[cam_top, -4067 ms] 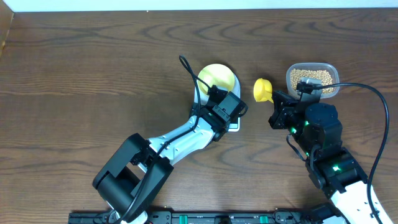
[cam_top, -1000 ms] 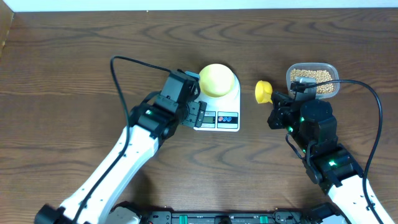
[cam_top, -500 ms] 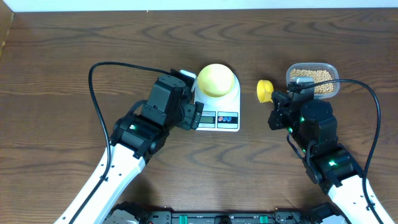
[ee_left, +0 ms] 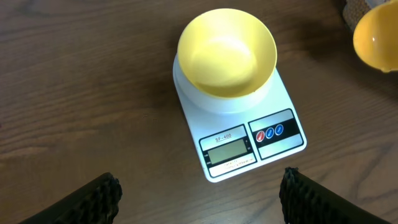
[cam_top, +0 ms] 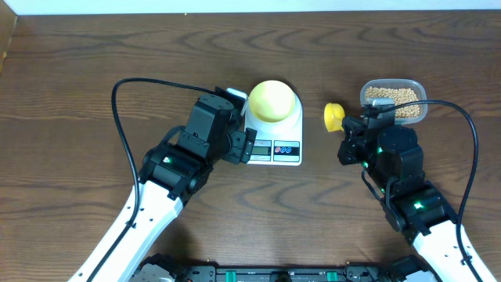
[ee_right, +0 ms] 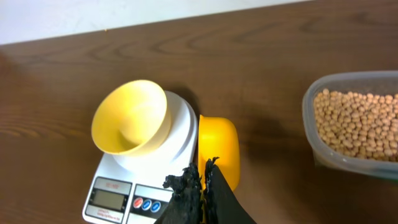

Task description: Scoop item into bowl and weigh 50g on scale

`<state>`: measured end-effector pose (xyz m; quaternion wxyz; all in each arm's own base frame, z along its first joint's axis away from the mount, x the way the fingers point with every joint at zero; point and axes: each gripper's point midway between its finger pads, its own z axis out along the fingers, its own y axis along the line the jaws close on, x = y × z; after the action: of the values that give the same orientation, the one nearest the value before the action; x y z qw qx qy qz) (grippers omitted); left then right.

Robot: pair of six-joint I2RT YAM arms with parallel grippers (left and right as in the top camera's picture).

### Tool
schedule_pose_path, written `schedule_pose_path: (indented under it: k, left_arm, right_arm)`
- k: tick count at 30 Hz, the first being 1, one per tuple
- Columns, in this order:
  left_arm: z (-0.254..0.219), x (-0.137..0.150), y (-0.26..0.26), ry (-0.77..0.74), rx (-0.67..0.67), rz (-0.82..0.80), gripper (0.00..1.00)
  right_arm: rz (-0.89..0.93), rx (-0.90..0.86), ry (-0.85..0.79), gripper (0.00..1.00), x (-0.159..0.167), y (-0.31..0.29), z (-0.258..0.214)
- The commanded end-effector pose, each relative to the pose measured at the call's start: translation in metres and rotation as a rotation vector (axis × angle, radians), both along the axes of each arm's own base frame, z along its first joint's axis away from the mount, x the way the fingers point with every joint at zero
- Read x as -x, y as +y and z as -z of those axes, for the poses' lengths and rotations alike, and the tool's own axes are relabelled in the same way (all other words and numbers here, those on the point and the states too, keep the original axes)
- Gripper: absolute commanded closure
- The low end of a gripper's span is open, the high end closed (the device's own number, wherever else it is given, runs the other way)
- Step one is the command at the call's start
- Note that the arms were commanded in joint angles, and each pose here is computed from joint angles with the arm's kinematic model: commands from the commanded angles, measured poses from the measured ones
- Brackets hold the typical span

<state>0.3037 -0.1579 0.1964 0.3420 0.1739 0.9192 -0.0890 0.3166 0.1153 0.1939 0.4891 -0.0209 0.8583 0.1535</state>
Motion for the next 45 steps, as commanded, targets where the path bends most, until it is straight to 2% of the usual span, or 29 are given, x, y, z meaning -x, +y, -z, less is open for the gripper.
schedule_pose_path:
  k: [1, 45]
  left_arm:
    - [0.004, 0.0, 0.002, 0.007, -0.015, 0.008, 0.16]
    - [0.004, 0.0, 0.002, 0.007, -0.015, 0.008, 0.16]
  right_arm:
    - [0.002, 0.027, 0.016, 0.99, 0.0, -0.003, 0.002]
    - [0.019, 0.044, 0.097, 0.99, 0.01, -0.009, 0.019]
